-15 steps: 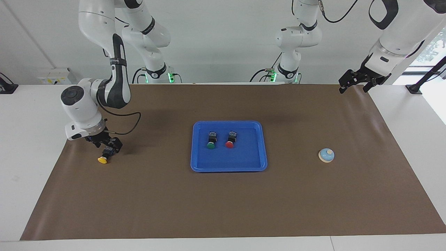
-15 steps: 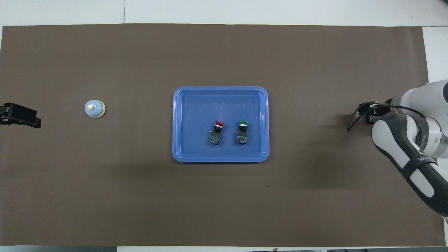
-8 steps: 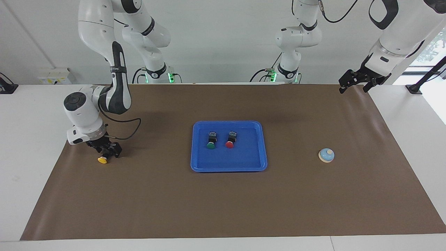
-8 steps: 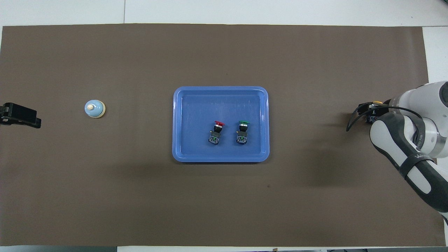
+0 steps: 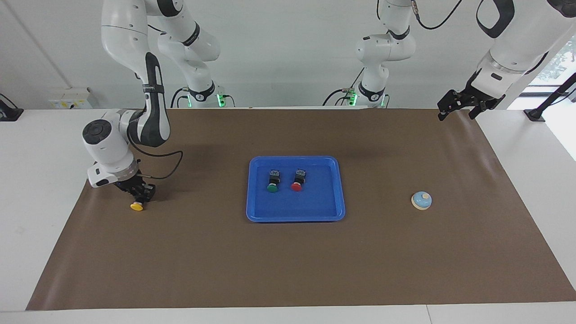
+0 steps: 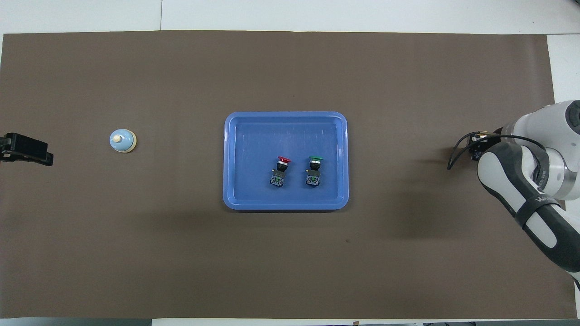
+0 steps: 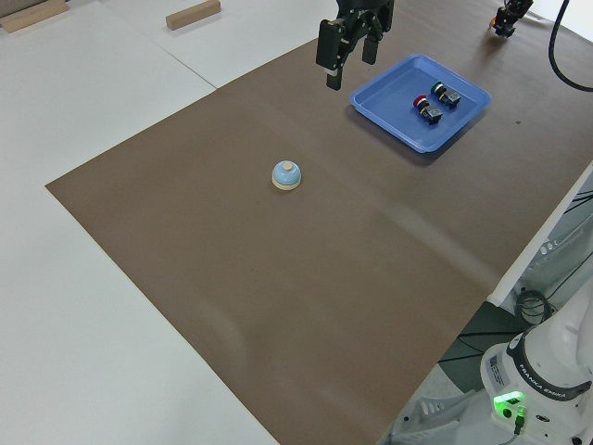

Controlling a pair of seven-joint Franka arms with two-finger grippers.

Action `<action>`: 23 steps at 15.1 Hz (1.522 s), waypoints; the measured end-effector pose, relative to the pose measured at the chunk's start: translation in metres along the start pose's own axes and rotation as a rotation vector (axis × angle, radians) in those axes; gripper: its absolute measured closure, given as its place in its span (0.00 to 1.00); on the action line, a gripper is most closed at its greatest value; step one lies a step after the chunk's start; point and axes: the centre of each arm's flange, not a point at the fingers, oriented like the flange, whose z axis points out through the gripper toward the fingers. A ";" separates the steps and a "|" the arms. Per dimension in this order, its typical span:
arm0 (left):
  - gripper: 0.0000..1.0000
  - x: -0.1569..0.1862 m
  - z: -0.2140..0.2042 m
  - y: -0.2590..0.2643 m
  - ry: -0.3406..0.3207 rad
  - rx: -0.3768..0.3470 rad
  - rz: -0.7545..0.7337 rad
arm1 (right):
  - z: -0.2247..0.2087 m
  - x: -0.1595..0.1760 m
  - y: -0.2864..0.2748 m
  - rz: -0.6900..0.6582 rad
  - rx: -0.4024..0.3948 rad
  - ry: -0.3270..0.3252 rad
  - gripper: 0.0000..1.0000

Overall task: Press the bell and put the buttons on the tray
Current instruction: 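Grasp the yellow-capped button with the right gripper and lift, then carry the yellow button into the tray beside the red one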

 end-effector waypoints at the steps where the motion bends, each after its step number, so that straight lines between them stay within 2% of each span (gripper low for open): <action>1: 0.00 0.000 0.000 0.000 0.000 0.000 0.000 | -0.009 0.003 -0.009 -0.014 -0.002 -0.010 0.58; 3: 0.00 0.000 0.000 0.000 0.000 0.000 0.000 | -0.037 0.010 -0.040 -0.061 -0.007 -0.025 0.58; 6: 0.00 0.000 0.000 0.000 0.000 0.000 0.000 | -0.088 0.010 -0.122 -0.065 -0.018 -0.037 0.58; 9: 0.00 0.000 0.000 0.000 0.000 0.000 0.000 | -0.139 -0.014 -0.219 -0.044 -0.008 -0.047 0.58; 12: 0.00 0.000 0.000 0.000 0.000 0.000 0.000 | -0.166 -0.051 -0.304 -0.044 0.045 -0.074 0.58; 17: 0.00 0.000 0.000 0.000 0.000 0.000 0.000 | -0.165 -0.110 -0.438 0.035 0.099 -0.096 0.58; 20: 0.00 0.000 0.000 0.000 0.000 0.000 0.000 | -0.134 -0.133 -0.500 0.025 0.120 -0.074 0.58; 23: 0.00 0.000 0.000 0.000 0.000 0.000 0.000 | -0.101 -0.160 -0.538 -0.003 0.116 -0.073 0.58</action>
